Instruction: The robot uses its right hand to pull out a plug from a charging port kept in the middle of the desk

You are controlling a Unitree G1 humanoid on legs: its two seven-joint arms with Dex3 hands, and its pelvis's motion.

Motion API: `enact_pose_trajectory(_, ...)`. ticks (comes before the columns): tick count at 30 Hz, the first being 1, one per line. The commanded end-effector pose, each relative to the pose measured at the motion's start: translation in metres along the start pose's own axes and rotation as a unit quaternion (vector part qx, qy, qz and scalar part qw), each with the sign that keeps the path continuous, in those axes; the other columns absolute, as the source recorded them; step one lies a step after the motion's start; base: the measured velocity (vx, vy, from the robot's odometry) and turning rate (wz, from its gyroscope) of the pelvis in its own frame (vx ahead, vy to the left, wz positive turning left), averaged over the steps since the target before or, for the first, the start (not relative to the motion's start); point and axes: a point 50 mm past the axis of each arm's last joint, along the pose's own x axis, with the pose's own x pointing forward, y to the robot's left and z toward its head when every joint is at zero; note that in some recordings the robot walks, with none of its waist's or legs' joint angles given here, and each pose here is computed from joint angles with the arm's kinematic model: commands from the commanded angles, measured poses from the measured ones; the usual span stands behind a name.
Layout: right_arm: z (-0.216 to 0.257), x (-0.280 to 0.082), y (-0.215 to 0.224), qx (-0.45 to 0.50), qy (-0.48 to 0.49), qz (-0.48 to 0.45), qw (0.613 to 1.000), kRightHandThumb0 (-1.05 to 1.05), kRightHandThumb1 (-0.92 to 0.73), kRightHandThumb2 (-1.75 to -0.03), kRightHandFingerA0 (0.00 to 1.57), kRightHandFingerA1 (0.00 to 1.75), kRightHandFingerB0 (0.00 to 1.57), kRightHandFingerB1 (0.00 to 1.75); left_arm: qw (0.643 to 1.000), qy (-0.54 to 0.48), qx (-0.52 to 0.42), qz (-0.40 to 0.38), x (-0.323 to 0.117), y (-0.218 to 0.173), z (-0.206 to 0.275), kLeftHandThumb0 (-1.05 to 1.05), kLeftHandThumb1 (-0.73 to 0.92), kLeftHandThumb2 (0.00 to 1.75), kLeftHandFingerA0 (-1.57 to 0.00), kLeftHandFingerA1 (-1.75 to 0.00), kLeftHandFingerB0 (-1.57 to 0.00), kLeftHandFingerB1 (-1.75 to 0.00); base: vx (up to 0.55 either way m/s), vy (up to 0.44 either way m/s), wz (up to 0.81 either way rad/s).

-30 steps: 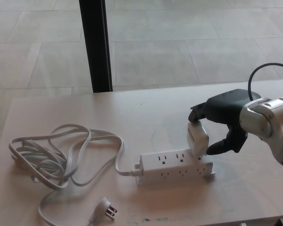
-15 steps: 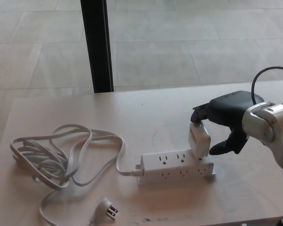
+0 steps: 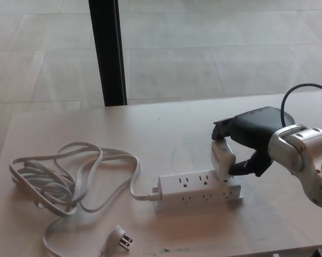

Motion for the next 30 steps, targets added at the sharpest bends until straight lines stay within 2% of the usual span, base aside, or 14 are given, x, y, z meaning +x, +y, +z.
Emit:
enact_pose_trajectory(1,0.004,0.003,0.027,-0.005,0.014,0.037,0.999,-0.57,-0.70,-0.61,0.75,1.27,0.65,0.83,1.000,-0.014,0.009,0.007,-0.002,0.004,0.004,-0.91,0.92,0.89,-0.35,-0.58,0.00,-0.27,0.00,0.000,0.00)
enact_pose_trajectory(4,0.001,0.003,0.031,0.001,0.024,0.033,0.999,-0.55,-0.69,-0.61,0.79,1.14,0.68,0.68,1.000,-0.013,0.008,0.005,-0.001,0.004,0.005,-0.93,0.90,1.25,-0.31,-0.59,-0.10,-0.14,0.00,0.000,0.00)
enact_pose_trajectory(5,0.000,0.004,0.032,-0.002,0.031,0.037,0.999,-0.54,-0.69,-0.62,0.79,1.09,0.69,0.63,1.000,-0.013,0.008,0.005,-0.001,0.005,0.005,-0.90,0.92,0.86,-0.32,-0.53,-0.02,-0.28,0.00,0.000,0.00)
enact_pose_trajectory(10,-0.002,0.005,0.035,-0.007,0.052,0.055,0.997,-0.48,-0.74,-0.62,0.79,1.10,0.67,0.52,1.000,-0.014,0.000,0.006,-0.001,0.005,0.007,-0.93,0.92,0.79,-0.32,-0.54,-0.02,-0.30,0.00,0.000,0.00)
enact_pose_trajectory(11,-0.004,0.004,0.037,-0.006,0.056,0.057,0.997,-0.45,-0.74,-0.61,0.79,1.09,0.66,0.50,1.000,-0.014,0.002,0.002,0.000,0.004,0.007,-0.91,0.86,1.24,-0.33,-0.62,-0.06,-0.17,0.00,0.000,0.00)
enact_pose_trajectory(14,-0.003,0.005,0.038,-0.007,0.060,0.066,0.996,-0.40,-0.72,-0.64,0.76,1.44,0.69,0.53,1.000,-0.015,0.007,-0.001,0.000,0.004,0.007,-0.93,0.90,1.26,-0.29,-0.59,-0.09,-0.12,0.00,0.000,0.00)
enact_pose_trajectory(16,-0.002,0.007,0.040,-0.009,0.063,0.077,0.995,-0.38,-0.71,-0.64,0.75,1.43,0.74,0.52,1.000,-0.016,0.007,0.003,0.000,0.004,0.008,-0.96,0.92,0.88,-0.34,-0.56,-0.05,-0.26,0.00,0.000,0.00)
enact_pose_trajectory(22,0.002,0.007,0.041,0.011,0.048,0.057,0.997,-0.33,-0.68,-0.67,0.82,1.61,0.79,0.57,1.000,-0.019,0.007,0.002,0.000,0.004,0.011,-0.81,0.83,1.23,-0.33,-0.62,0.00,-0.21,0.00,0.000,0.00)
enact_pose_trajectory(23,0.003,0.007,0.041,0.010,0.048,0.058,0.997,-0.32,-0.66,-0.70,0.82,1.61,0.79,0.57,1.000,-0.019,0.009,0.000,0.000,0.004,0.012,-0.89,0.92,0.87,-0.34,-0.57,0.00,-0.27,0.00,0.000,0.00)
enact_pose_trajectory(24,0.004,0.007,0.041,0.010,0.045,0.053,0.997,-0.35,-0.63,-0.68,0.81,1.63,0.76,0.56,1.000,-0.021,0.008,-0.001,0.000,0.004,0.012,-0.90,0.90,1.25,-0.32,-0.60,-0.09,-0.15,0.00,0.000,0.00)
enact_pose_trajectory(27,0.005,0.006,0.041,0.013,0.037,0.045,0.998,-0.39,-0.60,-0.70,0.84,1.63,0.78,0.70,1.000,-0.022,0.012,-0.002,0.000,0.004,0.013,-0.91,0.92,0.82,-0.32,-0.53,-0.01,-0.29,0.00,0.000,0.00)
enact_pose_trajectory(28,0.006,0.006,0.041,0.014,0.034,0.039,0.999,-0.38,-0.59,-0.70,0.83,1.65,0.78,0.73,1.000,-0.023,0.014,-0.004,0.000,0.004,0.014,-0.92,0.90,1.25,-0.31,-0.60,-0.09,-0.15,0.00,0.000,0.00)
enact_pose_trajectory(29,0.006,0.006,0.042,0.011,0.031,0.035,0.999,-0.38,-0.59,-0.71,0.84,1.63,0.78,0.81,1.000,-0.021,0.016,0.002,0.000,0.004,0.015,-0.91,0.92,0.82,-0.33,-0.53,-0.03,-0.29,0.00,0.000,0.00)
enact_pose_trajectory(30,0.006,0.006,0.042,0.010,0.032,0.037,0.999,-0.40,-0.61,-0.72,0.80,1.57,0.77,0.81,1.000,-0.021,0.018,0.002,0.000,0.004,0.015,-0.90,0.89,1.25,-0.33,-0.61,-0.08,-0.19,0.00,0.000,0.00)
